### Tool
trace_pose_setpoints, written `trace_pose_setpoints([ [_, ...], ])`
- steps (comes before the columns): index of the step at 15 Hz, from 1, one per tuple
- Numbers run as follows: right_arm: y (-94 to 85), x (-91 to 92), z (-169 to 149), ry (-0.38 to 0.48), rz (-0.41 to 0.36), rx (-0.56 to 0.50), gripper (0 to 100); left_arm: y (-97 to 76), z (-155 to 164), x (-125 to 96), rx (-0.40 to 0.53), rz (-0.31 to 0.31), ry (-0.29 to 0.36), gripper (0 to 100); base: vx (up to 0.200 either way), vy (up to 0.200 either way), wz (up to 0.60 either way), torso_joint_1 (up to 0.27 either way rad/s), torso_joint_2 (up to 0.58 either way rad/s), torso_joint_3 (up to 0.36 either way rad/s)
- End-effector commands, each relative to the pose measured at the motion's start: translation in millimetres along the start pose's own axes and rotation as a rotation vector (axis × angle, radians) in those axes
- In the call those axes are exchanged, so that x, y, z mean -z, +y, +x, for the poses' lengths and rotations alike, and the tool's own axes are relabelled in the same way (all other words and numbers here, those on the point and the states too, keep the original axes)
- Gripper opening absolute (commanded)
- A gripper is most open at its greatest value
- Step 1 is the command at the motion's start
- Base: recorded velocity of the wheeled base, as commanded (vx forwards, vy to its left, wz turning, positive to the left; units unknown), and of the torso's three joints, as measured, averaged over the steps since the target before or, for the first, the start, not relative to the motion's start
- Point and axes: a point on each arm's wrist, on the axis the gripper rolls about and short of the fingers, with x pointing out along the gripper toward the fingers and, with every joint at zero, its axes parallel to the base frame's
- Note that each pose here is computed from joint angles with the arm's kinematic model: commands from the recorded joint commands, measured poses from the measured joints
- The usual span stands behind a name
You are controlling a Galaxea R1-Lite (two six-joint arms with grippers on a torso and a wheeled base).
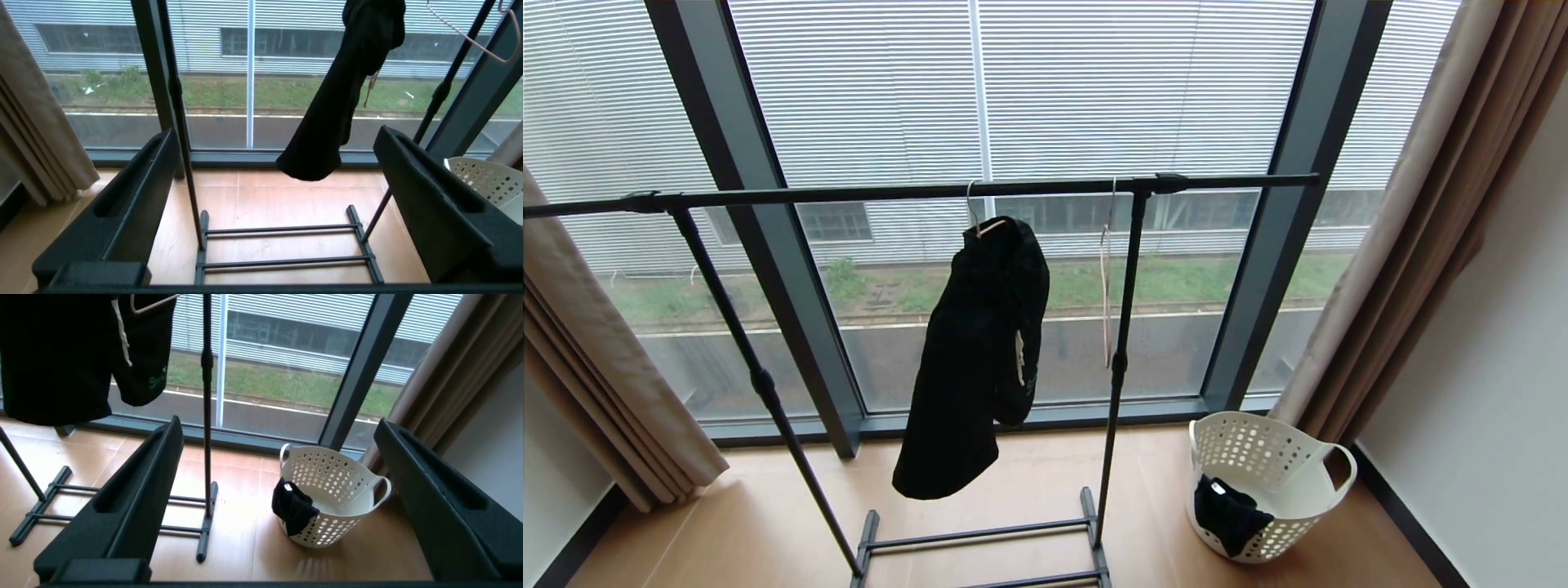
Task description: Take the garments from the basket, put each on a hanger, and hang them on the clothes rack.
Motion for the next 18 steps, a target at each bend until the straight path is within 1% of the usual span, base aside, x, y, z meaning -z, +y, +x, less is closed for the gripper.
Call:
trace_pose_setpoints([
  [1,0.0,0.0,0.0,0.0,-0.001,-0.001,100,0.0,0.1,-0.1,-0.001,-0.001,0.002,100,0.0,0.0,0.0,-0.173,0.35,0.168],
  [9,0.0,0.0,0.0,0.0,-0.001,-0.001,100,0.0,-0.1,-0.3,-0.001,-0.001,0.0,100,0.0,0.0,0.0,-0.174,0.37,0.196],
  [18,0.0,0.2,0.0,0.002,-0.001,-0.001,100,0.0,-0.1,-0.3,0.002,-0.003,0.0,100,0.0,0.0,0.0,-0.243,0.53,0.288],
])
